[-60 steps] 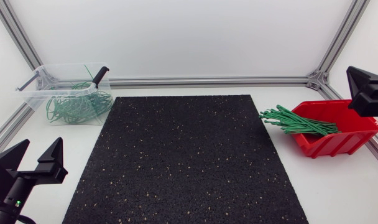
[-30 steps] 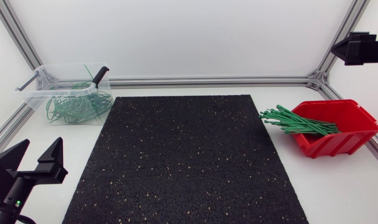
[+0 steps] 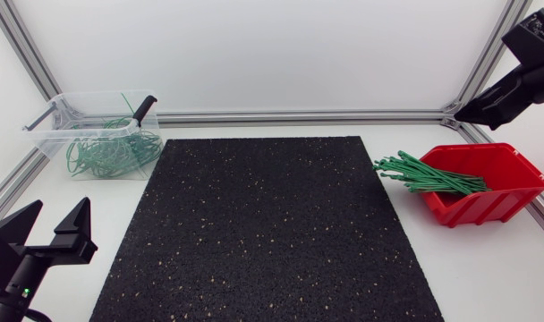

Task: Take a green cable tie from the red box, thread the tail through the head to close it, then place it in the transparent bin on the left.

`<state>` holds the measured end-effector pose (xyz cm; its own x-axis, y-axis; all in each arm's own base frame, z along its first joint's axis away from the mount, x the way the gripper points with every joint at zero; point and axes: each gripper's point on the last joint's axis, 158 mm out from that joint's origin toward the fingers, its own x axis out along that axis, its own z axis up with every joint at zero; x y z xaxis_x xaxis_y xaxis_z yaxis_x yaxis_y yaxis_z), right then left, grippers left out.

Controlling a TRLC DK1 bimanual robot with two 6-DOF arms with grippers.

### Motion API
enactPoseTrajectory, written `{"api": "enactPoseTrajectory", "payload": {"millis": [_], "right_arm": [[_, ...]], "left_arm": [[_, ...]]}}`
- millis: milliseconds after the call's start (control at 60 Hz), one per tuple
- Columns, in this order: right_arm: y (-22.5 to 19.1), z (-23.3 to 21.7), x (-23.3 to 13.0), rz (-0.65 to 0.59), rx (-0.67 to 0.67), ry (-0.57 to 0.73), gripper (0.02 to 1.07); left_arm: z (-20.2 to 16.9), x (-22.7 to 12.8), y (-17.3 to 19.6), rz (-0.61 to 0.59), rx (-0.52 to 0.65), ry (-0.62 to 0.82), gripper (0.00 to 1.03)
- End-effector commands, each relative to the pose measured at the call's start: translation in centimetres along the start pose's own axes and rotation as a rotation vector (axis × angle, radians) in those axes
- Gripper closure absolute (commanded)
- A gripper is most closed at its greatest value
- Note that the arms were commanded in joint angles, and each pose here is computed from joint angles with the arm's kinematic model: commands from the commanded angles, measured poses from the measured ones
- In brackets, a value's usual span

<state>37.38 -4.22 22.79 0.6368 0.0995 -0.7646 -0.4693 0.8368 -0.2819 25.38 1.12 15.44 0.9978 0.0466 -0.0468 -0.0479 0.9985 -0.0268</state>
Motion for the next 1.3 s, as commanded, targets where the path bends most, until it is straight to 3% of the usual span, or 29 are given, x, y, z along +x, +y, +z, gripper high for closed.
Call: {"api": "enactPoseTrajectory", "payload": {"millis": [0, 83, 383, 667, 883, 1200, 1283], "right_arm": [[1.0, -0.8, 1.4, 0.070, -0.152, 0.049, 0.07], [2.5, -2.1, 2.7, 0.152, -0.250, 0.099, 0.12], [5.4, -5.9, 5.6, 0.276, -0.573, 0.183, 0.12], [6.8, -8.1, 7.7, 0.369, -0.691, 0.231, 0.25], [8.4, -10.8, 9.2, 0.429, -0.790, 0.272, 0.26], [9.2, -11.8, 11.0, 0.465, -0.839, 0.300, 0.64], [9.5, -11.8, 11.2, 0.471, -0.845, 0.300, 0.66]], "left_arm": [[-2.2, 0.2, 0.2, 0.012, -0.020, 0.048, 0.05], [-2.2, 0.2, 0.2, 0.010, -0.019, 0.048, 0.05], [-2.2, 0.2, 0.3, 0.013, -0.018, 0.048, 0.05], [-2.3, 0.2, 0.3, 0.013, -0.018, 0.050, 0.05], [-2.3, 0.2, 0.3, 0.012, -0.020, 0.050, 0.05], [-2.3, 0.2, 0.2, 0.009, -0.018, 0.050, 0.05], [-2.3, 0.2, 0.2, 0.009, -0.018, 0.050, 0.05]]}}
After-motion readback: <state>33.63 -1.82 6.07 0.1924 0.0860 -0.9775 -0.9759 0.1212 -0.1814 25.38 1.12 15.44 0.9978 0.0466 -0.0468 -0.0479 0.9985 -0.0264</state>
